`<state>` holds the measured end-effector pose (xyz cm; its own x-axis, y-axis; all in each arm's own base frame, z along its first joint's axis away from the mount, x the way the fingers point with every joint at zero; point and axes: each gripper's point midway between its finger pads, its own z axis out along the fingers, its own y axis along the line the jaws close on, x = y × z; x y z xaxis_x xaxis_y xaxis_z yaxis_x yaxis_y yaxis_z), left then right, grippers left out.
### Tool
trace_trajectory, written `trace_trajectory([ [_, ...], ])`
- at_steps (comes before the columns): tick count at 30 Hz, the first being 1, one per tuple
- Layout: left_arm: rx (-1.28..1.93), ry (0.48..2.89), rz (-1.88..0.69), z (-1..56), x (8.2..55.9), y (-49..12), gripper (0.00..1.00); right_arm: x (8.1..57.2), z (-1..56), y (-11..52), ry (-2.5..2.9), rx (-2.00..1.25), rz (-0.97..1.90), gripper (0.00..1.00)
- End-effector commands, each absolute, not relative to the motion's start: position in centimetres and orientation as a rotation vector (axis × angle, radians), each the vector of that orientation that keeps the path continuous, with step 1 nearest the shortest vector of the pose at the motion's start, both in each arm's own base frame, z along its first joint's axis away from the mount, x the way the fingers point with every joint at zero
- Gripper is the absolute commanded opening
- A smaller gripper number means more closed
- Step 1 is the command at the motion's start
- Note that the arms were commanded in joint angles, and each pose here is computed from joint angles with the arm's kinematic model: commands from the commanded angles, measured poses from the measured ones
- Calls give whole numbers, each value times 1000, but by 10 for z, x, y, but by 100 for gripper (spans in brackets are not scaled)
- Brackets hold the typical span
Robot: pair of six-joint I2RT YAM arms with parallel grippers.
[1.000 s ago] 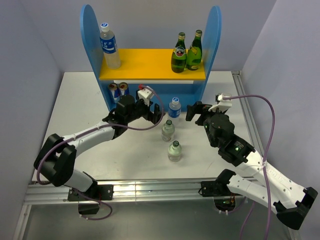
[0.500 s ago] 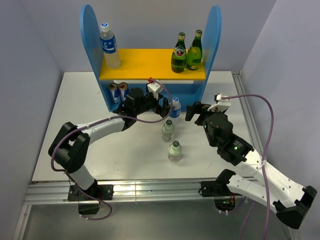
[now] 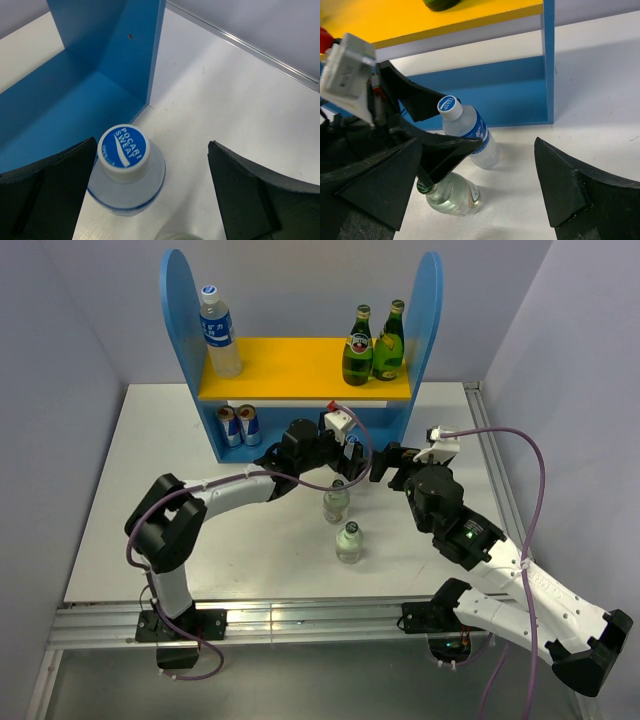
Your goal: Place and organize the beverage onto the shelf
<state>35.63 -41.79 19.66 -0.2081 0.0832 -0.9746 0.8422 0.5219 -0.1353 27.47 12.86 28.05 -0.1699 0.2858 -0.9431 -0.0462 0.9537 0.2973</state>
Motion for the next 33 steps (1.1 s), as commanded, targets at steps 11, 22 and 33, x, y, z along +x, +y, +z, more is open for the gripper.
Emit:
trace_trajectory([
  [11,737,1711,-686,173,379,-429,99,275,293,125,1673,222,316,100],
  [22,704,1746,-632,159,378,-421,95,276,290,128,1678,216,321,100],
  [33,643,1781,-559,167,389,-416,0,274,294,125,1664,224,324,100],
])
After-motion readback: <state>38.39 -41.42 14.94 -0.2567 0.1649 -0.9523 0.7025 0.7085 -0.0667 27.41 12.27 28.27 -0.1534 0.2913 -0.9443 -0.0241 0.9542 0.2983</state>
